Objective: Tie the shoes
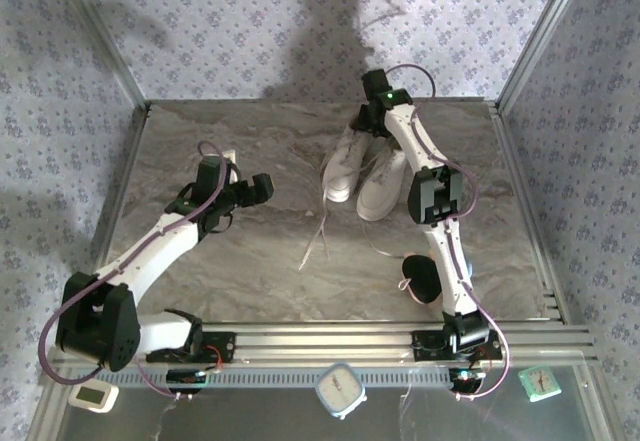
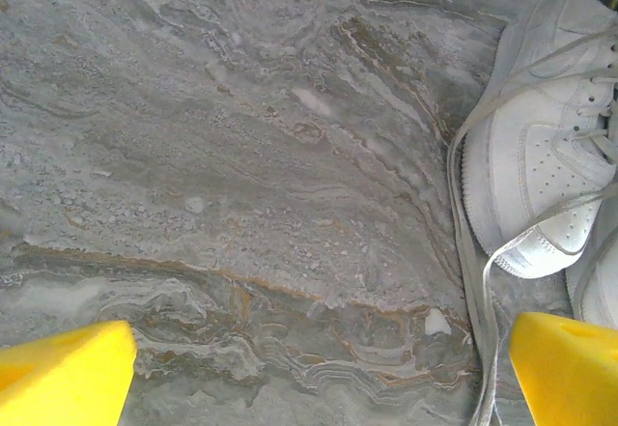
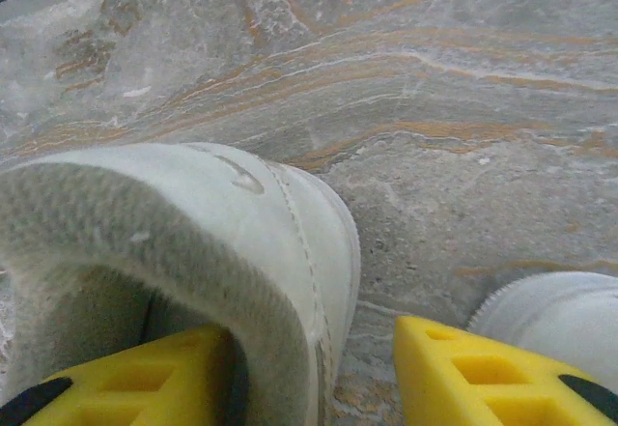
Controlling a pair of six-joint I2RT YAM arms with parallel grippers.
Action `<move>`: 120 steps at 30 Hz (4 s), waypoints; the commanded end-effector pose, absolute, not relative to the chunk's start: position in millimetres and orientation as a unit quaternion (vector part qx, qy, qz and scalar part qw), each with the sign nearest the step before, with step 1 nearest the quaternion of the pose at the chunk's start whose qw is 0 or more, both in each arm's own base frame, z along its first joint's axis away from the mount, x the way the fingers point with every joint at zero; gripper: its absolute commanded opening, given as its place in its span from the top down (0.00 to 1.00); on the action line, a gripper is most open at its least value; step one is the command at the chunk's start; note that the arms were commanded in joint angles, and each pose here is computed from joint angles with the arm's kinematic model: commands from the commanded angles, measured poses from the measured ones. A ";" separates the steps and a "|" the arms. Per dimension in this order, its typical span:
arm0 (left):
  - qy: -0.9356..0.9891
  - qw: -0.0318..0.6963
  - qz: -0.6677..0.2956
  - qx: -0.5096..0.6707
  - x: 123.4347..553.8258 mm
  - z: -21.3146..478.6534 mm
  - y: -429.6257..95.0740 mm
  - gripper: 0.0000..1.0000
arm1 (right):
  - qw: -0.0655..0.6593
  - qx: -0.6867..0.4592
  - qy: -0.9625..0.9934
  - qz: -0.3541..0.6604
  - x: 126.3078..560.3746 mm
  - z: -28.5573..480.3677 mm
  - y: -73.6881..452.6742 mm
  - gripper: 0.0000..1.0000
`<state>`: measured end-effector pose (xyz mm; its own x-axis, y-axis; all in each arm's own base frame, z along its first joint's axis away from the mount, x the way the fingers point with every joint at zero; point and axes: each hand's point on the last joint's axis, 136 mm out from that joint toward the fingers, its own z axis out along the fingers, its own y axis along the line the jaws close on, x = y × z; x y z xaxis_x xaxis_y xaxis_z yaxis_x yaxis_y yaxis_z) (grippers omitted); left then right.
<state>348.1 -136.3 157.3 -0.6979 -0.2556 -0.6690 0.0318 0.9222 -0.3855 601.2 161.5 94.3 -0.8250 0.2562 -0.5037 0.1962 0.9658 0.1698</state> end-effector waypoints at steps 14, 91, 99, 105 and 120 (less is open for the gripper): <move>0.874 0.403 -0.272 -0.014 337.1 189.8 -161.4 0.00 | 0.342 0.054 0.930 0.124 572.5 223.0 201.0 1.00; 0.596 0.479 -0.517 0.386 198.1 264.3 -393.2 0.55 | 0.737 0.132 0.608 0.264 275.4 606.4 103.6 1.00; 0.600 0.470 -0.520 0.386 200.7 259.9 -398.9 0.58 | 0.735 0.145 0.607 0.265 273.0 603.2 93.9 1.00; 0.597 0.467 -0.527 0.384 202.7 261.8 -406.2 0.38 | 0.734 0.149 0.607 0.267 272.9 602.2 90.9 1.00; 0.604 0.457 -0.523 0.390 200.2 254.8 -411.9 1.00 | 0.735 0.168 0.615 0.233 269.4 594.3 72.5 1.00</move>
